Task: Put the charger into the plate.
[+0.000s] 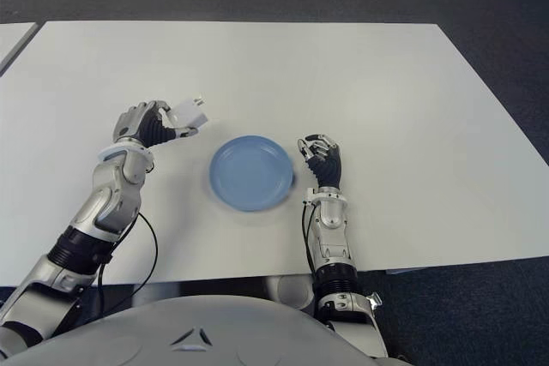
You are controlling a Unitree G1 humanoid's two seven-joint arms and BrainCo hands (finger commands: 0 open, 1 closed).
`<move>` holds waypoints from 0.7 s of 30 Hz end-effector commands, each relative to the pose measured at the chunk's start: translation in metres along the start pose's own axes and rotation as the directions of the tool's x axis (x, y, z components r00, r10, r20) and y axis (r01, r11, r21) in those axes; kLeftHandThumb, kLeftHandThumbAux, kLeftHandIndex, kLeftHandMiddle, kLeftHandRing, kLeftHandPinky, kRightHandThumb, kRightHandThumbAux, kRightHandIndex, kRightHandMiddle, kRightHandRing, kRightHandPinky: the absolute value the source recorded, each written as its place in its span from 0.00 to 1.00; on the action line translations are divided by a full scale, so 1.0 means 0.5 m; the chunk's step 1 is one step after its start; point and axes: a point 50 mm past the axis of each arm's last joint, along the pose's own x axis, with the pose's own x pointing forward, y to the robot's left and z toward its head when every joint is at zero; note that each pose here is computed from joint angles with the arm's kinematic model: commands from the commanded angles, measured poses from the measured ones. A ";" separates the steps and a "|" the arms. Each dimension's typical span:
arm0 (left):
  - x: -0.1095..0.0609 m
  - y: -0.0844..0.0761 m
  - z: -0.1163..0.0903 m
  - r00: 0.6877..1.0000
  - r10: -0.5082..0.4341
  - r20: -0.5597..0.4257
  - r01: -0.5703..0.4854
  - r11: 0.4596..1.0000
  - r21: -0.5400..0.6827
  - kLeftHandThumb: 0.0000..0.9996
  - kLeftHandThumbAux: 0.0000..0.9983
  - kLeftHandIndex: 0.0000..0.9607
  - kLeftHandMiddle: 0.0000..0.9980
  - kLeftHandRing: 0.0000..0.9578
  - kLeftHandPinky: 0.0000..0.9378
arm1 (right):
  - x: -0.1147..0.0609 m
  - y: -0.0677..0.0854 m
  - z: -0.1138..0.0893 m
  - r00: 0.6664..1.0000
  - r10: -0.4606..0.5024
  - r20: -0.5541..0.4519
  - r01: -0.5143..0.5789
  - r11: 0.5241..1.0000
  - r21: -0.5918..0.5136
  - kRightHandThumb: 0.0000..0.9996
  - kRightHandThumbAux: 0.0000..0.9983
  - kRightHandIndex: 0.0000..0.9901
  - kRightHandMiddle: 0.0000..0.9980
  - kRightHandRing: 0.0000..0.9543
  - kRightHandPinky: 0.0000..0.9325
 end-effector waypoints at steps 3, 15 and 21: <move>-0.019 0.007 0.023 0.994 0.054 0.094 -0.051 0.998 -0.036 0.74 0.69 0.46 0.81 0.84 0.87 | -0.012 -0.003 -0.027 0.997 -0.004 -0.074 0.003 1.000 -0.007 0.71 0.73 0.44 0.76 0.79 0.81; -0.044 0.000 0.063 0.972 0.068 0.224 -0.053 0.996 -0.075 0.74 0.69 0.46 0.83 0.87 0.89 | -0.012 -0.003 -0.025 0.998 0.003 -0.067 -0.004 1.000 -0.017 0.71 0.73 0.44 0.76 0.78 0.82; -0.054 -0.016 0.082 0.958 0.023 0.286 -0.003 0.998 -0.069 0.74 0.69 0.46 0.83 0.87 0.87 | -0.012 -0.001 -0.024 0.998 0.011 -0.062 -0.012 1.000 -0.019 0.71 0.73 0.44 0.76 0.79 0.83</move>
